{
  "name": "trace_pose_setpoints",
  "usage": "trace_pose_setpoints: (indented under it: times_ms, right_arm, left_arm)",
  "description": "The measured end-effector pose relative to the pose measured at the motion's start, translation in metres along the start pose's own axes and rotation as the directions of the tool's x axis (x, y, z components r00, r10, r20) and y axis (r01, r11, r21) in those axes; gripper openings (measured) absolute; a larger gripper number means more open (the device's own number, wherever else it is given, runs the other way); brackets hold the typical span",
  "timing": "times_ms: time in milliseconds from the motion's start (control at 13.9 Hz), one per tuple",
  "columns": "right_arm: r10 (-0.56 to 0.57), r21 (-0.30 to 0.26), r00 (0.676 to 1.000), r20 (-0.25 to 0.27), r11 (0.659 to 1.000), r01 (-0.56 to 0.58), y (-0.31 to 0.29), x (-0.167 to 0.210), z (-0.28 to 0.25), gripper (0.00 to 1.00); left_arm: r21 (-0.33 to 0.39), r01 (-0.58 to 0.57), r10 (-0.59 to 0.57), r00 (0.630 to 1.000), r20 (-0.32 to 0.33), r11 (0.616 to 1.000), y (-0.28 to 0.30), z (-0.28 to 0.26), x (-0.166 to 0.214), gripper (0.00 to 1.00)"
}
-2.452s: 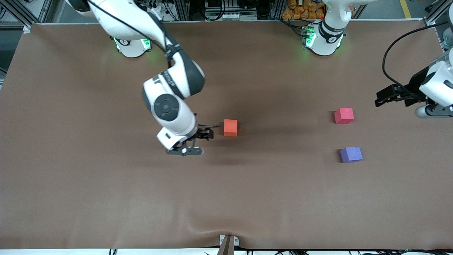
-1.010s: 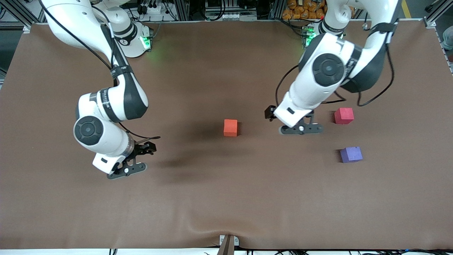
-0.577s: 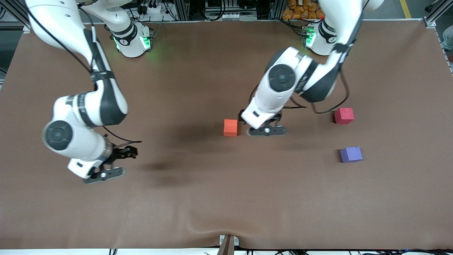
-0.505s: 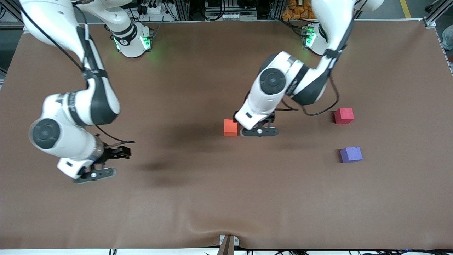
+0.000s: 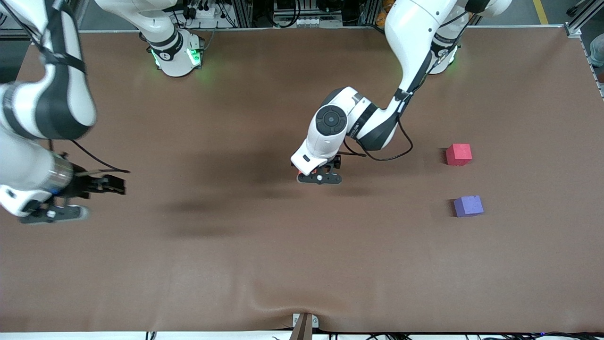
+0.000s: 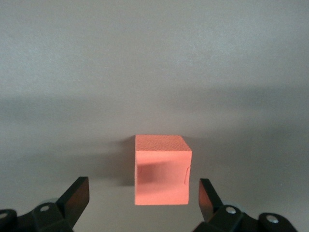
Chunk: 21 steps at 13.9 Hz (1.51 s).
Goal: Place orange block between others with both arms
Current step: 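Withdraw the right gripper while the left gripper grasps the orange cube, then carry the orange cube with the left gripper toward the pink cube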
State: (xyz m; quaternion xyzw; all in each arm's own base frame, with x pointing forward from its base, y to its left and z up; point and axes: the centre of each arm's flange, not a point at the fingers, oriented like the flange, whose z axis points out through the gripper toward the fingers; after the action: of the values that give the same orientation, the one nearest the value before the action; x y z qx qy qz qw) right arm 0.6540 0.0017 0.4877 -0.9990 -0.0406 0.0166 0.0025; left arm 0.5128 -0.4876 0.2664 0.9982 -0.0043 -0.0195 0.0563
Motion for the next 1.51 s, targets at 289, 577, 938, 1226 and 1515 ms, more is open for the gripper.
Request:
trace_pose_setpoints:
  times_ms: [289, 577, 938, 1226, 1515]
  right_arm:
    - [0.070, -0.009, 0.998, -0.002, 0.997, -0.070, 0.044, -0.037, -0.056, 1.00]
    - [0.108, 0.002, 0.994, 0.033, 0.994, -0.108, 0.061, -0.074, -0.095, 1.00]
    - [0.182, 0.013, 0.981, 0.071, 0.983, -0.184, 0.076, -0.102, -0.113, 1.00]
    - [0.208, 0.015, 0.975, 0.075, 0.978, -0.210, 0.069, -0.111, -0.124, 1.00]
    - [0.212, 0.019, 0.975, 0.063, 0.977, -0.214, 0.069, -0.120, -0.136, 1.00]
  left_arm:
    - [-0.012, -0.005, 0.005, 1.000, -0.012, 1.000, 0.007, 0.006, -0.002, 1.00]
    - [-0.013, -0.026, 0.026, 1.000, -0.010, 1.000, 0.021, 0.022, -0.012, 1.00]
    - [-0.006, -0.031, 0.031, 0.999, -0.016, 0.999, 0.021, 0.033, -0.011, 1.00]
    - [0.000, -0.034, 0.034, 0.999, -0.015, 0.999, 0.019, 0.038, -0.010, 1.00]
    - [0.007, -0.033, 0.033, 0.999, -0.009, 0.999, 0.017, 0.050, -0.010, 1.00]
